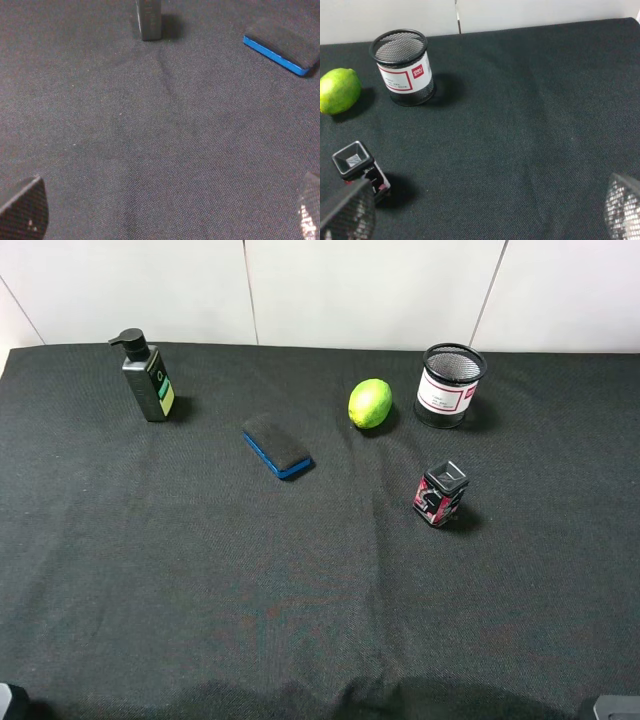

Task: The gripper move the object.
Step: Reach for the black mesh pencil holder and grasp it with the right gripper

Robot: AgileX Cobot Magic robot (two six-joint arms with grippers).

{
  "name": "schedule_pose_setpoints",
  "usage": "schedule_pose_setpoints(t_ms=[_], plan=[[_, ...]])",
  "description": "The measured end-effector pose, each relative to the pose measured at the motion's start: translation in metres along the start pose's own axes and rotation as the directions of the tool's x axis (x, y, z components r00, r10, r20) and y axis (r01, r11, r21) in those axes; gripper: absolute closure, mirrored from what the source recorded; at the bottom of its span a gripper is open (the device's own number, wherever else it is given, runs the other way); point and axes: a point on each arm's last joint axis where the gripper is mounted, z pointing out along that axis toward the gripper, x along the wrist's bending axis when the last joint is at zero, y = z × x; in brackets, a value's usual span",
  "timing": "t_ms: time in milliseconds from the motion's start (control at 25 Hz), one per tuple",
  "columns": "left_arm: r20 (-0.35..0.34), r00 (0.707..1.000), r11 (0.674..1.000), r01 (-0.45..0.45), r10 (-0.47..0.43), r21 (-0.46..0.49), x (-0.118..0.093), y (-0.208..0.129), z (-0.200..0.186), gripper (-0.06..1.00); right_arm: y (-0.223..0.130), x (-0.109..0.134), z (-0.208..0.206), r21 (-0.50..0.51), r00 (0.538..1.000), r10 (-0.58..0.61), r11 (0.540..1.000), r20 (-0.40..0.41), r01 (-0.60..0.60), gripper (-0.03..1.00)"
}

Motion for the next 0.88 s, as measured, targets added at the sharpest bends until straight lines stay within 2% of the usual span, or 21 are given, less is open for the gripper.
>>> schedule_pose_setpoints(t_ms=[200,520,880], plan=[[0.0,1.0,1.0,0.0,0.0,0.0,0.0,0.0,0.0,-0.05,0.017,0.002,0.002,0.017,1.0,-0.003,1.0,-0.005,0.003,0.27],[0.0,1.0,1.0,0.0,0.0,0.0,0.0,0.0,0.0,-0.05,0.052,0.011,0.031,0.126,0.998,-0.028,0.991,-0.06,0.035,0.27],[0.0,1.0,1.0,-0.001,0.001,0.0,0.0,0.0,0.0,-0.05,0.096,0.019,0.07,0.257,0.996,0.003,0.966,-0.089,0.02,0.27]])
